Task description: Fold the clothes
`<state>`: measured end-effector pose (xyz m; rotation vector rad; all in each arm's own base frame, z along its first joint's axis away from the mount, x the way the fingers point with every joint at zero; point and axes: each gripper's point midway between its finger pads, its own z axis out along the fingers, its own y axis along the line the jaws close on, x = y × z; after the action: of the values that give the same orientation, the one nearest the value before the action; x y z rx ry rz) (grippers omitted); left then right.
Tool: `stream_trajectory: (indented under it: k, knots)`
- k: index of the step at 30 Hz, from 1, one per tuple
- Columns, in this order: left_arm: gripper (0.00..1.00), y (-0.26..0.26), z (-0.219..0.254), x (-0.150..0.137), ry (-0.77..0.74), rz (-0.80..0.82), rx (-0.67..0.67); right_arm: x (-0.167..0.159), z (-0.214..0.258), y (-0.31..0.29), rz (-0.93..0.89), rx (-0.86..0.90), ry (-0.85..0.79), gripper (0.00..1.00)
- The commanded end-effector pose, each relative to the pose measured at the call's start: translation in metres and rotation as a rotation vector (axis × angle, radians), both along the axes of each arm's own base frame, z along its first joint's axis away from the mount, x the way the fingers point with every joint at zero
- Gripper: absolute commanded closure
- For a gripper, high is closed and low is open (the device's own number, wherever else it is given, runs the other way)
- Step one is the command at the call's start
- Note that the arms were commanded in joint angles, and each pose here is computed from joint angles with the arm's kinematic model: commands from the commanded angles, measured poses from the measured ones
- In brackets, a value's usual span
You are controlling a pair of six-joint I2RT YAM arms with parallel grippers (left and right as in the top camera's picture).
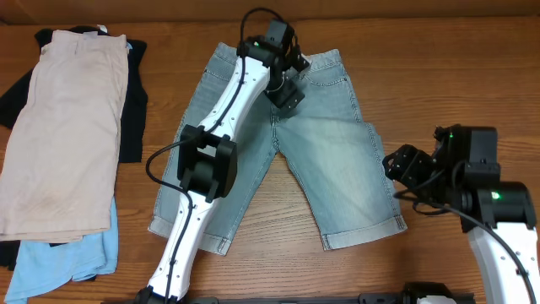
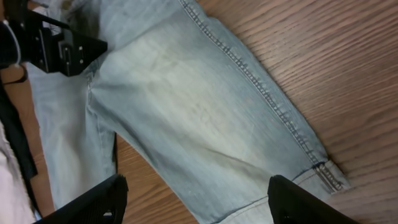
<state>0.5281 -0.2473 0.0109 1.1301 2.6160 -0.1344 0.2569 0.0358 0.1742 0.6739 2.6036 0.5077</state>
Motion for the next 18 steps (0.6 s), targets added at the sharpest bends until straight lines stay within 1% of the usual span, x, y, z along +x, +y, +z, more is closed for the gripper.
stream_trajectory:
  k: [1,5,8,11,14,16,18]
  knots:
    - [0.00,0.019,0.002,0.005,-0.015,0.095,0.070,0.007,-0.003,0.000,0.009,0.000,0.006,0.24]
    - [0.00,0.047,-0.001,0.001,0.019,0.244,0.135,0.016,-0.016,0.000,0.010,0.002,0.039,0.24]
    - [0.00,0.082,-0.002,0.000,0.046,0.420,0.191,0.023,-0.027,0.000,0.011,0.003,0.070,0.24]
    - [0.00,0.110,-0.004,-0.002,0.083,0.568,0.194,0.029,-0.039,0.000,0.011,0.004,0.101,0.24]
    - [0.00,0.136,-0.005,-0.001,0.133,0.696,0.150,0.037,-0.054,0.000,0.012,0.005,0.138,0.24]
    - [0.00,0.147,-0.006,0.000,0.193,0.755,0.061,0.042,-0.066,0.000,0.026,0.000,0.161,0.24]
    - [0.00,0.148,-0.005,0.001,0.252,0.777,-0.037,0.045,-0.079,0.001,0.033,-0.002,0.196,0.24]
